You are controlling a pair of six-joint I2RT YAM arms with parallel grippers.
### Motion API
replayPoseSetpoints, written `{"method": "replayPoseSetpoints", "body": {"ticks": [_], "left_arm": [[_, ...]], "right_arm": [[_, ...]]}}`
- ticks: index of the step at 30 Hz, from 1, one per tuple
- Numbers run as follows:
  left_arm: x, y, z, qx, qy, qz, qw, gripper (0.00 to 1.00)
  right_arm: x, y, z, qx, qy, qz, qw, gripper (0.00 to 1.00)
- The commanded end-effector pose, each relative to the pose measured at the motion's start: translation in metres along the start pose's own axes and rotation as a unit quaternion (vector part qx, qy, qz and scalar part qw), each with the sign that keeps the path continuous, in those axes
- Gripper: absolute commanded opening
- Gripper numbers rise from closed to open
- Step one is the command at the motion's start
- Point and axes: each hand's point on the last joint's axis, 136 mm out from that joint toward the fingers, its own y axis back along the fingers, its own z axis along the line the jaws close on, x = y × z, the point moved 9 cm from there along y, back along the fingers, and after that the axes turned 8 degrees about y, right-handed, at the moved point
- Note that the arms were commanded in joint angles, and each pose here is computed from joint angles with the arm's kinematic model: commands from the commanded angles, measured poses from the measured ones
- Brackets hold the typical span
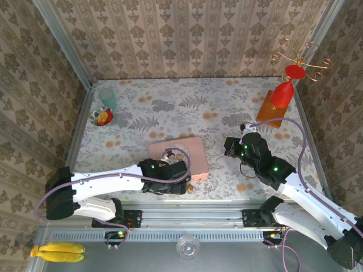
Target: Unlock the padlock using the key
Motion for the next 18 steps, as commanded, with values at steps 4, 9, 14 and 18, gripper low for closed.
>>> {"method": "replayPoseSetpoints", "body": {"ticks": [4,9,14,18], "left_arm": [[-0.013,-0.015,-0.006,-0.010,0.023,-0.036,0.999,0.74],[-0.031,-0.019,-0.005,-0.022,0.028,-0.066,0.997,0.74],[-0.058,-0.026,-0.004,-0.017,0.038,-0.100,0.994,0.74],[-0.078,-0.030,-0.009,-0.050,0.021,-0.137,0.989,0.73]], "right_arm": [[0.000,-0.002,-0.002,0.000,0.003,0.002,1.000,0.00],[0.001,-0.002,-0.002,-0.004,0.001,0.002,1.000,0.00],[0.005,-0.004,-0.003,-0.006,-0.005,0.012,1.000,0.00],[0.007,-0.005,-0.004,-0.008,-0.011,0.014,1.000,0.00]]}}
